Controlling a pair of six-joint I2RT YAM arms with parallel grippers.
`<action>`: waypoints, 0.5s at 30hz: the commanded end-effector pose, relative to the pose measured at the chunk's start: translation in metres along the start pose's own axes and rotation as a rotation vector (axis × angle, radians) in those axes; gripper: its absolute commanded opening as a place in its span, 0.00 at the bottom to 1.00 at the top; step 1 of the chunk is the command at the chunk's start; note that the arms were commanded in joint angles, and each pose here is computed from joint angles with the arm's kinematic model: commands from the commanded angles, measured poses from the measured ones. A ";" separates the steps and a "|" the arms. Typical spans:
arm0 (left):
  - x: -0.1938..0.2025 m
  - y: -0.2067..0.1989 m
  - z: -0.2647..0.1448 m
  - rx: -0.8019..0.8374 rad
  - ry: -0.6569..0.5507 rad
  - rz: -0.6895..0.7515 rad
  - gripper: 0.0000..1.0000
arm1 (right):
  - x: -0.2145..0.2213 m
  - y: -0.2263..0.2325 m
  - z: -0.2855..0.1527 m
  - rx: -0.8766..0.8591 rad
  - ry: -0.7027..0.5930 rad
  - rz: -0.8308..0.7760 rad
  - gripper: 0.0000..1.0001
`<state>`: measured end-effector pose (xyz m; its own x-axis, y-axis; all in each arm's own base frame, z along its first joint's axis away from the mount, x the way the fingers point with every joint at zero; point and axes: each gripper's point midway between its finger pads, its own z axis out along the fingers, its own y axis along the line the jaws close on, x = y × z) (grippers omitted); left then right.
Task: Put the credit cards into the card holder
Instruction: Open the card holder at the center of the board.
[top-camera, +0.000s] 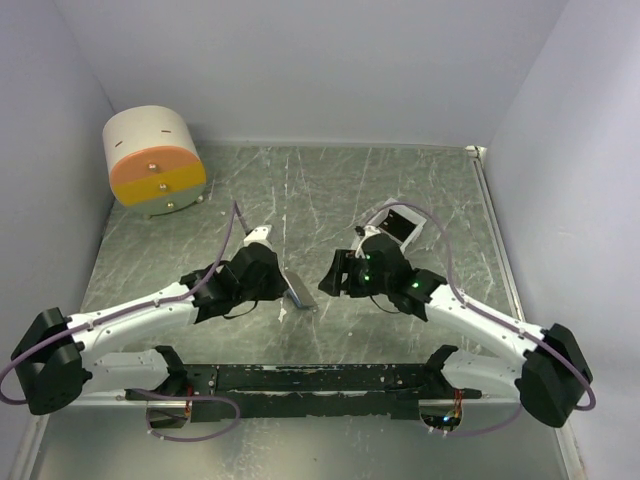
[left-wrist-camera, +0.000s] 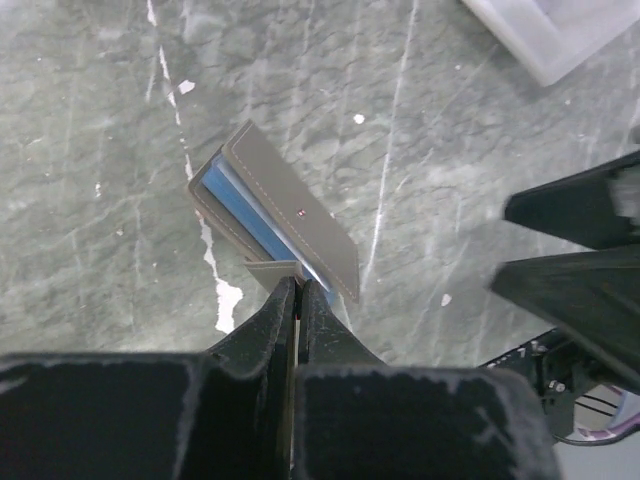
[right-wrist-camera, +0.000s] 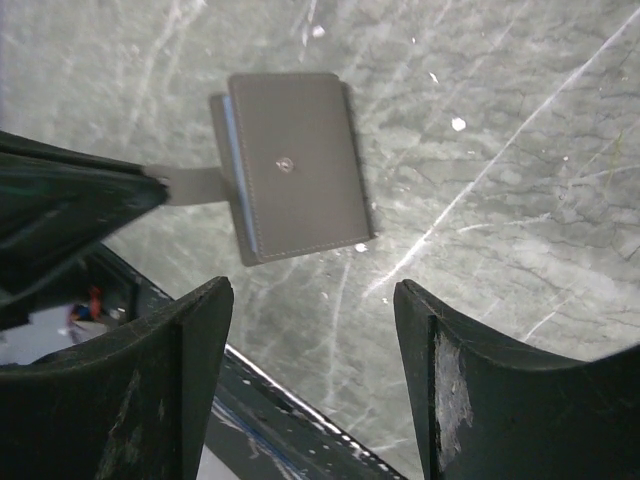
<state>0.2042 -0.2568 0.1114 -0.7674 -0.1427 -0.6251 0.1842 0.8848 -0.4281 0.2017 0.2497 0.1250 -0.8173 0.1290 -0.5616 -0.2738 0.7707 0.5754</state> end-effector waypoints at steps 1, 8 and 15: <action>-0.012 -0.024 -0.005 0.094 -0.029 -0.033 0.07 | 0.006 -0.004 0.010 0.042 0.049 -0.132 0.66; -0.006 -0.022 -0.002 0.084 -0.006 -0.014 0.07 | 0.021 0.007 0.028 0.033 0.074 -0.202 0.68; -0.005 -0.017 -0.004 0.079 -0.017 -0.019 0.07 | 0.021 0.031 0.040 -0.002 0.078 -0.252 0.68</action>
<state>0.2030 -0.2635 0.1153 -0.7721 -0.1524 -0.6170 0.1954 0.8669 -0.4587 0.1841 0.2814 0.0880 -0.8093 -0.1205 -0.5749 -0.4255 0.7950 0.4323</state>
